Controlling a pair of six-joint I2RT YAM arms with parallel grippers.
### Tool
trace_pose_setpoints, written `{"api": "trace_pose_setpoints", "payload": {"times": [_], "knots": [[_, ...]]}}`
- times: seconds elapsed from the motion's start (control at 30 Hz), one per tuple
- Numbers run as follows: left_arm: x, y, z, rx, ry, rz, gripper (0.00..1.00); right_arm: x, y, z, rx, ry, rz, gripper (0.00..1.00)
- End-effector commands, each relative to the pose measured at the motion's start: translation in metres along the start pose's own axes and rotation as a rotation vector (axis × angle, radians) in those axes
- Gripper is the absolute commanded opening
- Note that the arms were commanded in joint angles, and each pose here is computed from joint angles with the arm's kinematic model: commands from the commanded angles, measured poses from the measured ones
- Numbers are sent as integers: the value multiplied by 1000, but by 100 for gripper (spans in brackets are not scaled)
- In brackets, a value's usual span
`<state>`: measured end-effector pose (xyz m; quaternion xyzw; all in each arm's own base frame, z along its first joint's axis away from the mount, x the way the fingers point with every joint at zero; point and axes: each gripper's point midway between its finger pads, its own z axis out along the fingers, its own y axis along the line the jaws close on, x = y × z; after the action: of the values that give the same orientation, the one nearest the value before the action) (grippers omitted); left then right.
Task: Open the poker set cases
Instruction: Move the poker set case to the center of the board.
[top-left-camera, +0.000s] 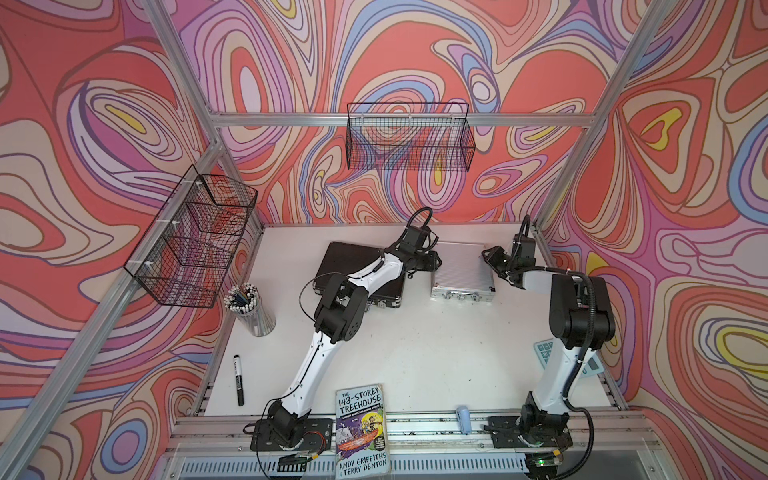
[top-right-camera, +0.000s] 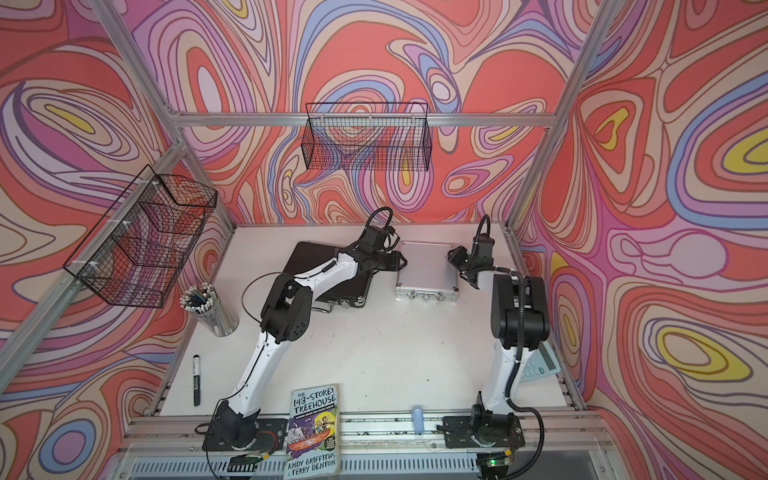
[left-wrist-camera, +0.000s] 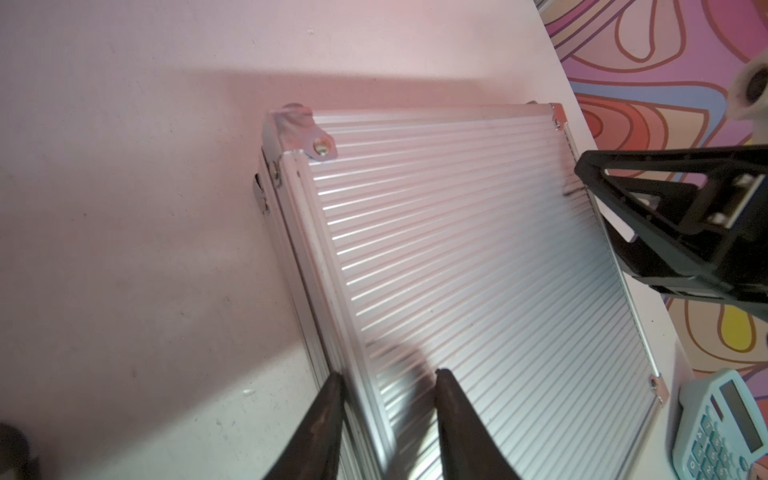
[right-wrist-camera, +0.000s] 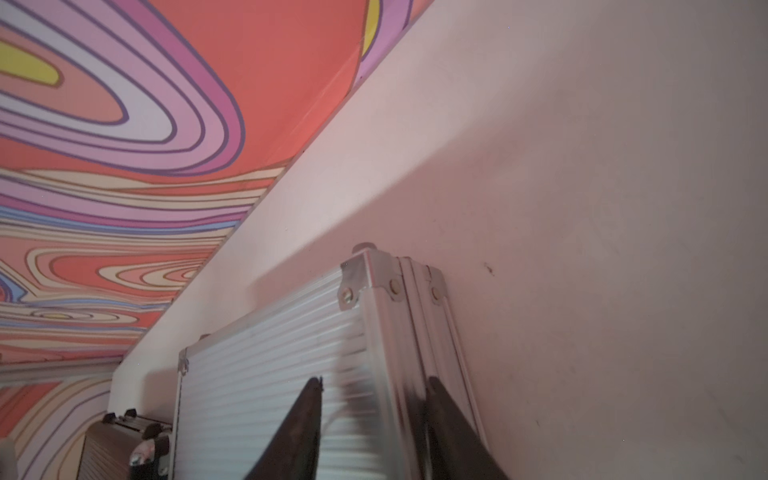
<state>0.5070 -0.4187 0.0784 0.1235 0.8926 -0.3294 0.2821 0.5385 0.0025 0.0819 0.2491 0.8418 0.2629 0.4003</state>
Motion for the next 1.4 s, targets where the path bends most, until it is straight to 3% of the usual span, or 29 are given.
{"api": "trace_pose_setpoints", "payload": {"times": [0.0, 0.17, 0.37, 0.77, 0.97, 1.07, 1.2, 1.37], "knots": [[9, 2, -7, 13, 10, -22, 51, 30, 30, 1, -54, 122, -45, 49], [-7, -5, -34, 11, -40, 21, 54, 14, 36, -23, 16, 92, -94, 54], [-3, -18, -56, 17, -37, 80, 54, 12, 38, -75, 97, 61, -143, 55], [28, -64, -87, 92, 30, 210, 53, 77, 17, -136, 164, 150, 17, 52], [70, -85, -88, 123, 110, 327, 52, 116, 17, -133, 116, 193, 133, 50], [84, -88, -85, 153, 151, 321, 52, 138, 19, -122, 96, 222, 181, 49], [89, -89, -83, 174, 167, 311, 51, 157, 20, -111, 104, 229, 241, 48], [91, -87, -80, 174, 162, 298, 51, 159, 12, -111, 82, 153, 386, 49]]}}
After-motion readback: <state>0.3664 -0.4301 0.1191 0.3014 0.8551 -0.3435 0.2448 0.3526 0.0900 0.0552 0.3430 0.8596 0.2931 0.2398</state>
